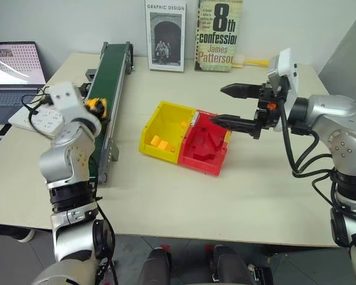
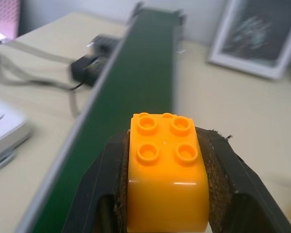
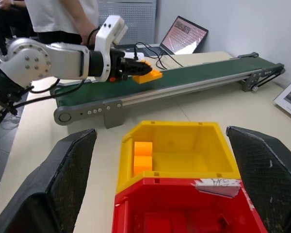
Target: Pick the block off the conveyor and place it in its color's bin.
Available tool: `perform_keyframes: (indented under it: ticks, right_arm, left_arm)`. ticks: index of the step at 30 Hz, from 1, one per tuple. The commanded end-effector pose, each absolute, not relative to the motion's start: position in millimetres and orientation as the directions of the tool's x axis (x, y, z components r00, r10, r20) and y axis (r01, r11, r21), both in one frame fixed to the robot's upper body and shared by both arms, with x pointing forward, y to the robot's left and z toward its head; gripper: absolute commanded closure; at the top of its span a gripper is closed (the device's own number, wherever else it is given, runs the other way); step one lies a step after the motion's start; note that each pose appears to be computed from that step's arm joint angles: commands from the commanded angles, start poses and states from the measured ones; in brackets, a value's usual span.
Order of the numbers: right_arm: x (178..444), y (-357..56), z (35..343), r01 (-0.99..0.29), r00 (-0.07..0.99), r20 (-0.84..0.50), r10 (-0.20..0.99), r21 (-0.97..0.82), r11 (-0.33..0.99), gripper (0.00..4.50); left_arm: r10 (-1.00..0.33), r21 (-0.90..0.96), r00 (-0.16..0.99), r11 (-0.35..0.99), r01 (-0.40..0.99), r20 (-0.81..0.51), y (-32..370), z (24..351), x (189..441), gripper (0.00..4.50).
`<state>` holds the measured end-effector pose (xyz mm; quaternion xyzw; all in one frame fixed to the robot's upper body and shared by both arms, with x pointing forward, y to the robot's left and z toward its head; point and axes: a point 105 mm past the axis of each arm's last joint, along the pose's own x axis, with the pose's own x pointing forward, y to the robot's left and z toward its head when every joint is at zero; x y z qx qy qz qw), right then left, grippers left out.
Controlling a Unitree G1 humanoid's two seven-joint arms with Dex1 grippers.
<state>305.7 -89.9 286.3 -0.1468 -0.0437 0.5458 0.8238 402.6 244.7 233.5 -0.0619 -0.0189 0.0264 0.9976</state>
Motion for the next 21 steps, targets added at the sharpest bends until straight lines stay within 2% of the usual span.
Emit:
perform_keyframes:
  ticks: [1,3,5,11,13,14,21]
  right_arm:
    - [299,-105,284,-0.827,0.480,-0.178,0.859,-0.418,0.376,0.00]
    - [290,-108,277,-0.830,0.477,-0.232,0.848,-0.435,0.348,0.00]
    - [283,-108,272,-0.837,0.467,-0.258,0.846,-0.438,0.329,0.00]
    - [272,-101,264,-0.837,0.473,-0.265,0.840,-0.434,0.334,0.00]
    - [270,-100,264,-0.836,0.479,-0.258,0.839,-0.427,0.345,0.00]
    - [269,-101,264,-0.833,0.484,-0.256,0.837,-0.426,0.352,0.00]
    - [271,-112,264,-0.810,0.537,-0.246,0.807,-0.418,0.411,0.00]
  left_arm:
    - [-0.289,0.066,0.955,0.956,0.284,0.067,183,263,397,2.96]
    - [-0.449,0.140,0.893,0.884,0.445,-0.003,155,258,393,2.96]
    - [-0.533,0.164,0.842,0.826,0.540,-0.089,140,245,392,2.96]
    - [-0.580,0.199,0.782,0.759,0.620,-0.229,130,208,398,2.96]
    - [-0.581,0.204,0.779,0.754,0.624,-0.235,130,204,401,2.26]
    - [-0.580,0.208,0.778,0.752,0.625,-0.241,131,203,403,2.19]
    - [-0.606,0.225,0.765,0.732,0.643,-0.218,133,219,405,0.88]
